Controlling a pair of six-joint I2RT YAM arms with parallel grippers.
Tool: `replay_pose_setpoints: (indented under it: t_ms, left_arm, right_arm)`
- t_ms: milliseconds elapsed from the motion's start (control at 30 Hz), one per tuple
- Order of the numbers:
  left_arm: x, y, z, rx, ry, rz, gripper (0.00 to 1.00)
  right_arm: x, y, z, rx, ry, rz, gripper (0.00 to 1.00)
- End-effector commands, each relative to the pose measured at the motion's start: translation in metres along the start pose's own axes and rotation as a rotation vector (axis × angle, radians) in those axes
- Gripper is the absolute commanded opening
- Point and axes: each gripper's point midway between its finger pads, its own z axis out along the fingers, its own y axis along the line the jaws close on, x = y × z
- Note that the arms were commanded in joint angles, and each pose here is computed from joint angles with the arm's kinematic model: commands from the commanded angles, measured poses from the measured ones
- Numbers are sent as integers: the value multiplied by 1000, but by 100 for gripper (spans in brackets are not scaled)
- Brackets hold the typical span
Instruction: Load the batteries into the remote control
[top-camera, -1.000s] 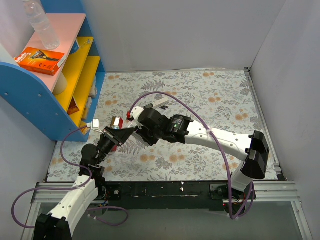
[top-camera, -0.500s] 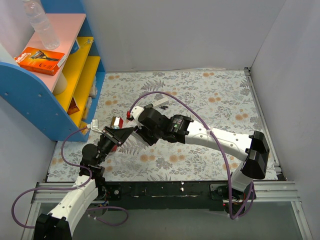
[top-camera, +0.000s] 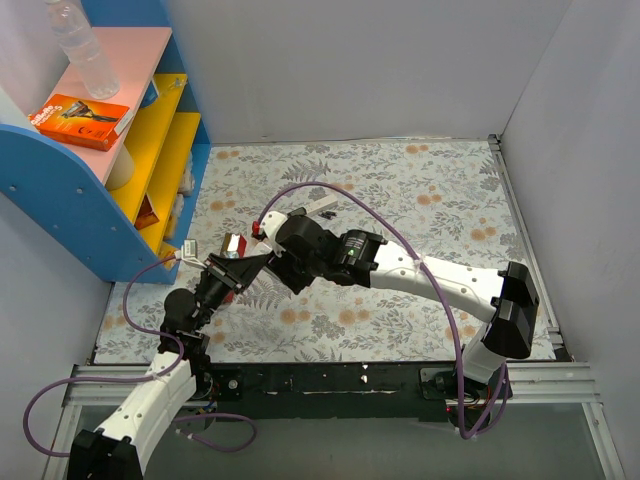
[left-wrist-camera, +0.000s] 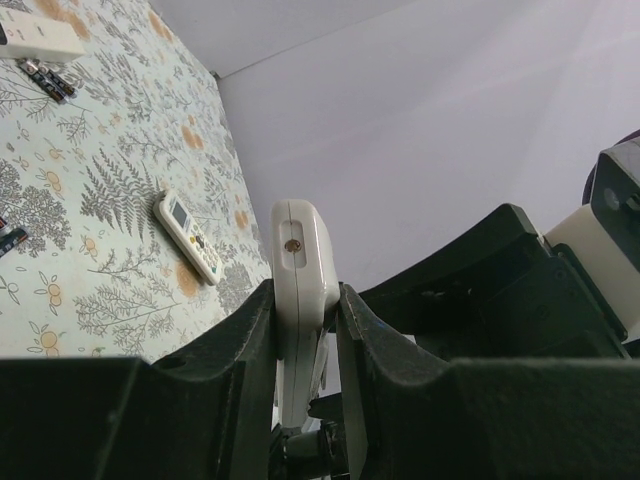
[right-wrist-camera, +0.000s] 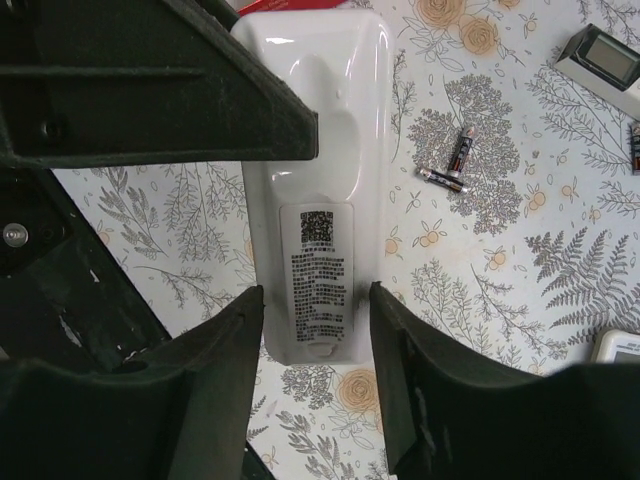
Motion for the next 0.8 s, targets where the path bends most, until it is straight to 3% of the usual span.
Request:
replay_pose_setpoints:
  t_ms: [0,133,233,400,600,767]
  left_arm:
    - [24,26,-18,-12,54,-58,0]
    - [24,27,-18,-11,53,-59,0]
    - [24,27,-19,-9,54,-60,0]
    - [24,23,-18,4,54,-58,0]
    - [23,17,-19,25,54,-67,0]
    - [22,7,-18,56,57,-73,0]
  right_arm:
    - [-31,0,-15,-7,-125,31,57]
    - [-39,-4,-26,-10,-194,61,71]
    - [-43,-3,-34,-35,-247,85,77]
    - [-48,-7,-47,-89,-317,145,79]
    - [-47,-3,-60,-272,-395,225,79]
    - [-34,1,-58,-373,-390,268,80]
